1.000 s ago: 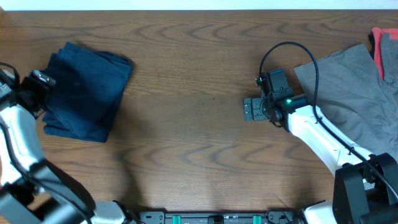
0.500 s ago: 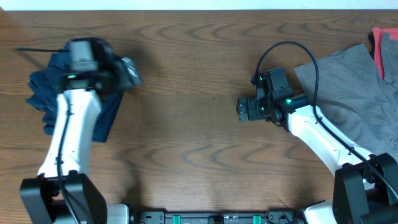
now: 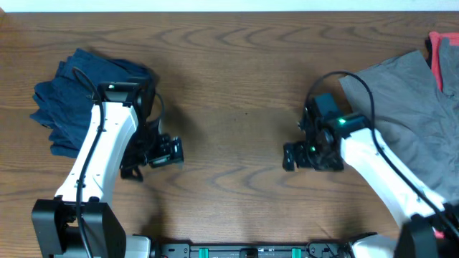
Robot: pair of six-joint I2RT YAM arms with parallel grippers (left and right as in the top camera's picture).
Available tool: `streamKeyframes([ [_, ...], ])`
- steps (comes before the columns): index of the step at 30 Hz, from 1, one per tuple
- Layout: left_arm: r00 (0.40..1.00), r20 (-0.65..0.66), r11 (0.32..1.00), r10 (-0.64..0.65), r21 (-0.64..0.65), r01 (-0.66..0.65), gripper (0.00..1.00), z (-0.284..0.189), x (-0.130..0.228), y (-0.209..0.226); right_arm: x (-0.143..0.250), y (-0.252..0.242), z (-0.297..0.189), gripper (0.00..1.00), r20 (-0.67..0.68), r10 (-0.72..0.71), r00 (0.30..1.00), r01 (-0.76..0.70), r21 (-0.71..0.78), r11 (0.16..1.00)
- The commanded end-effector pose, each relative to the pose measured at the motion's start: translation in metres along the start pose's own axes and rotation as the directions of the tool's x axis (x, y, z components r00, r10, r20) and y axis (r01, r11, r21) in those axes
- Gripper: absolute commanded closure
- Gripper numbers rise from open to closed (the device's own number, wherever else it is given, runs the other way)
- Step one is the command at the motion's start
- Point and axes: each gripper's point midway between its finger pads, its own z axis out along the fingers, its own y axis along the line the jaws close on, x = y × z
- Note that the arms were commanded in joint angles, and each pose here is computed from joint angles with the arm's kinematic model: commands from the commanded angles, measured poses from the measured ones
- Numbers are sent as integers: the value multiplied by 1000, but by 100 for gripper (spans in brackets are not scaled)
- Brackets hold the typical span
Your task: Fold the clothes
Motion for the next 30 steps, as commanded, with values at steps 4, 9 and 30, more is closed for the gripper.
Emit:
streamKeyframes([
  [4,1000,19,1000,23,17,-23,2,1,19,2,25,12,-32,1,82,5,997,-5,-1,1000],
  [9,970,239,992,32,108,-59,2,-5,30,-2,13,10,-71,1,445,-28,895,-12,88,996],
  [30,202,977,967,-69,115,-226,2,-138,86,29,5,-13,-136,1,913,-39,405,-63,71,995],
])
